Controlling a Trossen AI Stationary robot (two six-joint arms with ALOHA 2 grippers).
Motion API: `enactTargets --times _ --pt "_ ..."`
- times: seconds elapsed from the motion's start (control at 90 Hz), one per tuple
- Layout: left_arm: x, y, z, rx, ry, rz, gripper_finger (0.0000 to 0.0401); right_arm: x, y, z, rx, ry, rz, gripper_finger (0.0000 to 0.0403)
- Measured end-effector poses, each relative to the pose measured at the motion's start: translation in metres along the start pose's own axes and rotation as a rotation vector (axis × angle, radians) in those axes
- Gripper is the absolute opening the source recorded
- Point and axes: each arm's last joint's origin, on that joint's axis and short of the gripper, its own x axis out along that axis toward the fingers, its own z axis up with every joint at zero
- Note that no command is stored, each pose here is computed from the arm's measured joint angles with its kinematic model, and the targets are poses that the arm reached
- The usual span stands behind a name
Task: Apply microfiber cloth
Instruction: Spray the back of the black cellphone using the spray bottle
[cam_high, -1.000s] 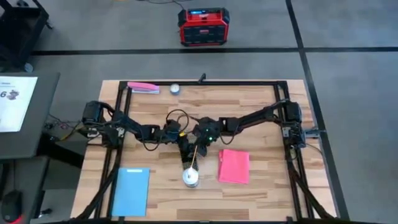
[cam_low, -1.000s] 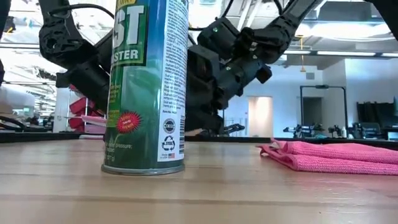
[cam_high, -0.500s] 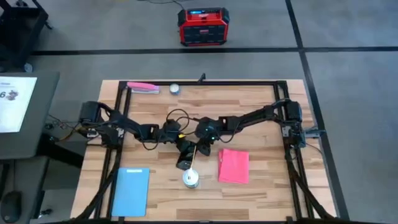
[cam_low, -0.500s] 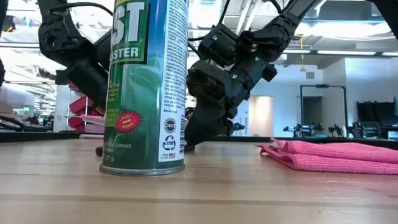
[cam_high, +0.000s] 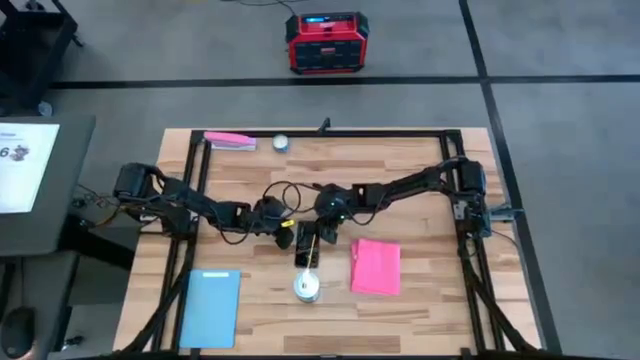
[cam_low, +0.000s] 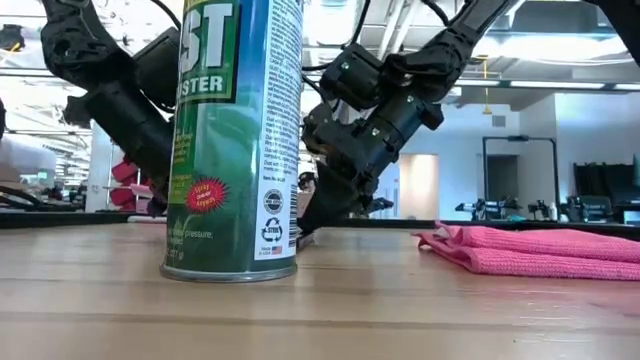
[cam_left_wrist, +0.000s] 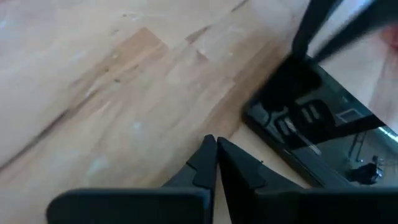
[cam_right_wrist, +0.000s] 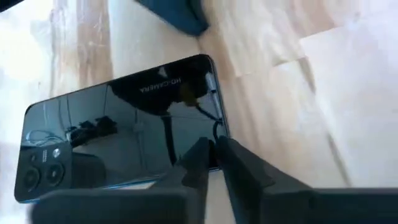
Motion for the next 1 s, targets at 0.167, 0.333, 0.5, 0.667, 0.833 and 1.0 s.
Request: enactTargets --times 0.167,0.333,0.5,0.667,0.833,1.0 --pt "-0.001 -0.001 -0.001 -0.016 0.01 -0.004 0.0 -0.001 -0.011 0.002 0.001 -0.008 -0.06 0.0002" --pt "-0.002 -0.003 -0.003 -0.02 0.019 -0.006 0.0 -0.009 -0.014 0.004 0.007 0.001 -0.073 0.0" --pt "-0.001 -0.003 -0.004 -0.032 0.024 -0.002 0.0 -0.032 -0.005 0.014 -0.006 -0.024 -0.086 0.0" --pt "-0.001 -0.003 -0.004 -0.059 0.026 -0.001 0.0 -0.045 0.004 0.012 -0.007 0.035 -0.089 0.0" --pt "-0.001 -0.003 -0.004 -0.08 0.029 0.004 0.0 -0.033 0.014 -0.008 0.013 0.167 -0.093 0.0" --pt "-0.001 0.003 -0.006 -0.119 0.061 0.053 0.0 -0.021 0.023 -0.015 0.023 0.161 -0.072 0.0"
